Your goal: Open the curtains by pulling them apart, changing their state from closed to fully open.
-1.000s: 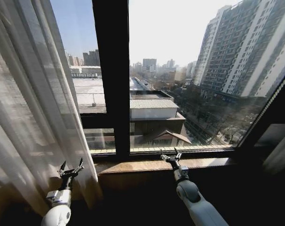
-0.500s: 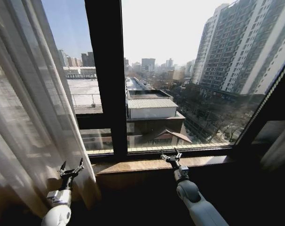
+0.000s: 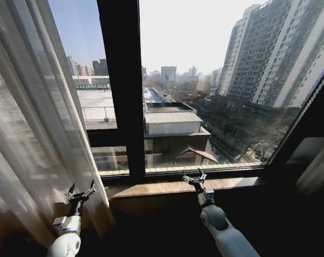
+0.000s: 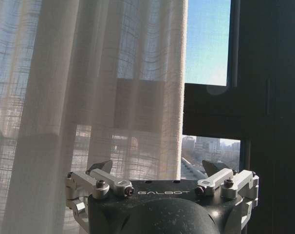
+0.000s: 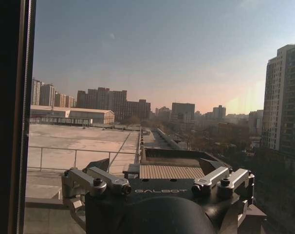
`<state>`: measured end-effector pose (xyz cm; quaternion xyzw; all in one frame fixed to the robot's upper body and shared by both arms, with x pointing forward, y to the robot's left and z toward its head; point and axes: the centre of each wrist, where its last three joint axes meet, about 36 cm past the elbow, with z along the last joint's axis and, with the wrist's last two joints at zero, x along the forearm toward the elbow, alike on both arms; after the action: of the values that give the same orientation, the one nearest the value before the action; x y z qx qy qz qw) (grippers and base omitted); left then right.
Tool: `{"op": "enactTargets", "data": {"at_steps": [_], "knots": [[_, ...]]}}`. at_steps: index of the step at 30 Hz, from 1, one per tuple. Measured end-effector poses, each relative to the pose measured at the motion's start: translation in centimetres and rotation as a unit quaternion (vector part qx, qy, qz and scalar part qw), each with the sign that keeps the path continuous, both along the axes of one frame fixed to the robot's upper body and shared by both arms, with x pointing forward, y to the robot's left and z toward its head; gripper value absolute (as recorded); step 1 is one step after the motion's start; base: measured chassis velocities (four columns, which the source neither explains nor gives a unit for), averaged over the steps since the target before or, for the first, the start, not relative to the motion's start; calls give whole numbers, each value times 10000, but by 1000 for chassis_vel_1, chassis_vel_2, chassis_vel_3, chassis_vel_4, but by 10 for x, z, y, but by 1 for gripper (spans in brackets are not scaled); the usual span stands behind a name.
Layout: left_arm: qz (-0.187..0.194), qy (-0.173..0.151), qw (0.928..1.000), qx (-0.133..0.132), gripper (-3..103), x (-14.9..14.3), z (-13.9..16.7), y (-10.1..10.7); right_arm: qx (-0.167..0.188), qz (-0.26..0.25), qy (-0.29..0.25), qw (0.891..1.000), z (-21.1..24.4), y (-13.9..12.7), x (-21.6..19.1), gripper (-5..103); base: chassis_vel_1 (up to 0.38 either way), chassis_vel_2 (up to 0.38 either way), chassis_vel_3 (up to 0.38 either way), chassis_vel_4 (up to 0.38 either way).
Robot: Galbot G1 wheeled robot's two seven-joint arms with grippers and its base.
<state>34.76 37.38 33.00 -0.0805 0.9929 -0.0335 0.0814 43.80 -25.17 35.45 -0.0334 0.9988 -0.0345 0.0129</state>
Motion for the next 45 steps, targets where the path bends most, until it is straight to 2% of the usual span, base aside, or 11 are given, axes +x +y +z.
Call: {"op": "enactTargets", "data": {"at_steps": [45], "knots": [[0, 0, 10000, 0, 100, 0, 0, 0, 0, 0, 0, 10000, 0, 0, 0, 100, 0, 0, 0, 0]]}}
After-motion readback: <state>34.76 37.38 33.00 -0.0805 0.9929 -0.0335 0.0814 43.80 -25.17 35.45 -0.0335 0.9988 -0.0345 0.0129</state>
